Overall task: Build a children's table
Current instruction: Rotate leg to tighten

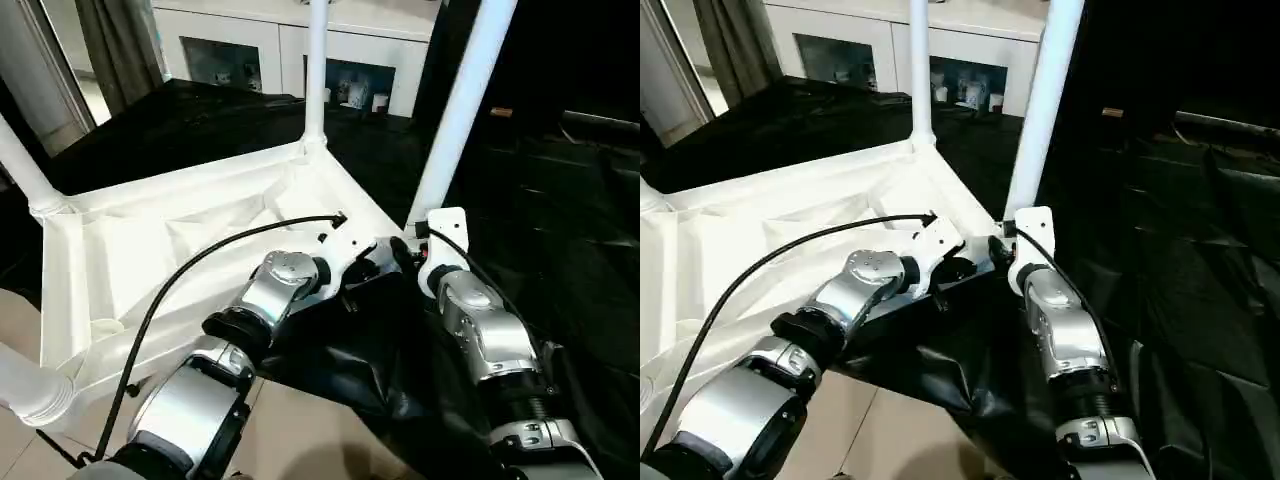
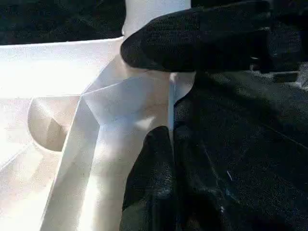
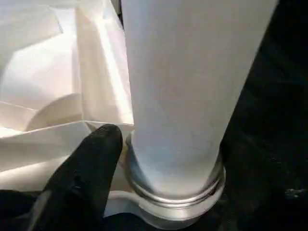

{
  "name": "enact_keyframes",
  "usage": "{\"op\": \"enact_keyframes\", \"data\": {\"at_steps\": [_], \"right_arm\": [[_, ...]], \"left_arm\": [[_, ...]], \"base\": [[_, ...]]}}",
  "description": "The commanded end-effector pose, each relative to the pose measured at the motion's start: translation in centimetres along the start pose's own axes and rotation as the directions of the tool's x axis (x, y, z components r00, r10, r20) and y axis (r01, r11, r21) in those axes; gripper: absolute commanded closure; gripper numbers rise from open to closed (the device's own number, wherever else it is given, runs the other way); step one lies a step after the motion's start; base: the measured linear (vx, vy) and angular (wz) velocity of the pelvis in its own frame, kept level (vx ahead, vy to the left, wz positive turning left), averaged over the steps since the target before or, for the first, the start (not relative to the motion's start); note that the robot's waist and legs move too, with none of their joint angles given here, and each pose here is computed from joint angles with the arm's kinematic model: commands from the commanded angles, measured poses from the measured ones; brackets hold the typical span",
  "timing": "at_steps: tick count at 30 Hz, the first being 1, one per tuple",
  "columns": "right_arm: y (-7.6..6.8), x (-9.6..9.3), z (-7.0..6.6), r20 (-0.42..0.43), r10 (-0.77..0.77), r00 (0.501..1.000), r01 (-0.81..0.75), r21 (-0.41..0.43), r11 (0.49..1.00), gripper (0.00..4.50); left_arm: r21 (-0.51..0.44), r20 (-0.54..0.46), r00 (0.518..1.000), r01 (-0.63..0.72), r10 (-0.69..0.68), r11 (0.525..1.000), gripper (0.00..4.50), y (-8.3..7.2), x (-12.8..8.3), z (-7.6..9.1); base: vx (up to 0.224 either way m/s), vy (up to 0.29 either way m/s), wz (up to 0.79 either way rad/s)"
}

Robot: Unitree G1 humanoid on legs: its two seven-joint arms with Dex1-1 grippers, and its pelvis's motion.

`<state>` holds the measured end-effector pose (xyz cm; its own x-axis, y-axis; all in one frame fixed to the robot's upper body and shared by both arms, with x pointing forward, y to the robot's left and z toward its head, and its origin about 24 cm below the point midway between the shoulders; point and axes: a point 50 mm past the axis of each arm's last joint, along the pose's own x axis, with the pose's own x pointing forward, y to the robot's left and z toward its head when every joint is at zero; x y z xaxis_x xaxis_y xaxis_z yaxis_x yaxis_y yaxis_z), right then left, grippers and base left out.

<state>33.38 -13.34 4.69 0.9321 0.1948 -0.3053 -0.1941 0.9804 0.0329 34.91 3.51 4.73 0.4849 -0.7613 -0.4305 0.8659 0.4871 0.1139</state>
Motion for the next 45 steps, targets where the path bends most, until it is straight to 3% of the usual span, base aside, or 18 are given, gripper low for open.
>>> {"op": "enact_keyframes", "data": {"at_steps": [1, 6, 9, 12, 20, 29, 30, 33, 37, 45], "right_arm": [[1.5, -0.2, -0.4, -0.022, 0.123, 0.992, -0.123, 0.038, 0.992, 0.83], [0.2, -1.6, 0.1, -0.028, 0.244, 0.969, -0.244, -0.034, 0.969, 0.64], [-0.7, -2.9, 0.6, -0.032, 0.349, 0.937, -0.35, -0.108, 0.93, 0.64], [-1.8, -5.2, 0.5, -0.122, 0.513, 0.849, -0.528, -0.193, 0.827, 0.64], [-3.2, -7.1, 0.0, -0.247, 0.568, 0.785, -0.618, -0.258, 0.742, 0.64], [-3.5, -7.5, -0.4, -0.283, 0.575, 0.768, -0.638, -0.252, 0.728, 0.64], [-3.5, -7.5, -0.4, -0.278, 0.58, 0.765, -0.641, -0.246, 0.727, 0.98], [-3.2, -7.5, -0.3, -0.26, 0.604, 0.753, -0.656, -0.228, 0.72, 1.03], [-2.9, -7.6, -0.3, -0.251, 0.629, 0.736, -0.676, -0.217, 0.704, 1.43], [-3.0, -7.6, -0.4, -0.241, 0.628, 0.74, -0.671, -0.21, 0.711, 1.74]], "left_arm": [[0.035, 0.104, 0.995, 0.003, -0.007, 0.999, 4.5, 0.4, -0.1, 2.0], [0.06, 0.124, 0.99, 0.063, -0.07, 0.996, 4.5, 0.8, -1.1, 1.7], [0.086, 0.129, 0.984, 0.114, -0.124, 0.99, 4.5, 0.9, -1.9, 1.3], [0.133, 0.132, 0.956, 0.244, -0.261, 0.961, 4.5, 0.7, -3.4, 0.6], [0.161, 0.111, 0.893, 0.417, -0.437, 0.894, 4.5, 0.1, -5.4, -0.1], [0.158, 0.101, 0.877, 0.452, -0.469, 0.878, 4.5, -0.3, -6.2, -0.5], [0.157, 0.1, 0.876, 0.454, -0.472, 0.877, 4.5, -0.3, -6.3, -0.5], [0.154, 0.097, 0.872, 0.462, -0.479, 0.873, 4.5, -0.5, -6.4, -0.5], [0.147, 0.091, 0.868, 0.474, -0.489, 0.868, 4.5, -0.7, -6.5, -0.6], [0.143, 0.085, 0.868, 0.476, -0.49, 0.868, 4.5, -0.8, -6.5, -0.7]], "base": [[0.0, 0.0, 0.0], [0.0, 0.0, 0.0], [0.0, 0.0, 0.0], [0.0, 0.0, 0.0], [0.0, 0.0, 0.0], [0.0, 0.0, 0.0], [0.0, 0.0, 0.0], [0.0, 0.0, 0.0], [0.0, 0.0, 0.0], [0.0, 0.0, 0.0]]}}
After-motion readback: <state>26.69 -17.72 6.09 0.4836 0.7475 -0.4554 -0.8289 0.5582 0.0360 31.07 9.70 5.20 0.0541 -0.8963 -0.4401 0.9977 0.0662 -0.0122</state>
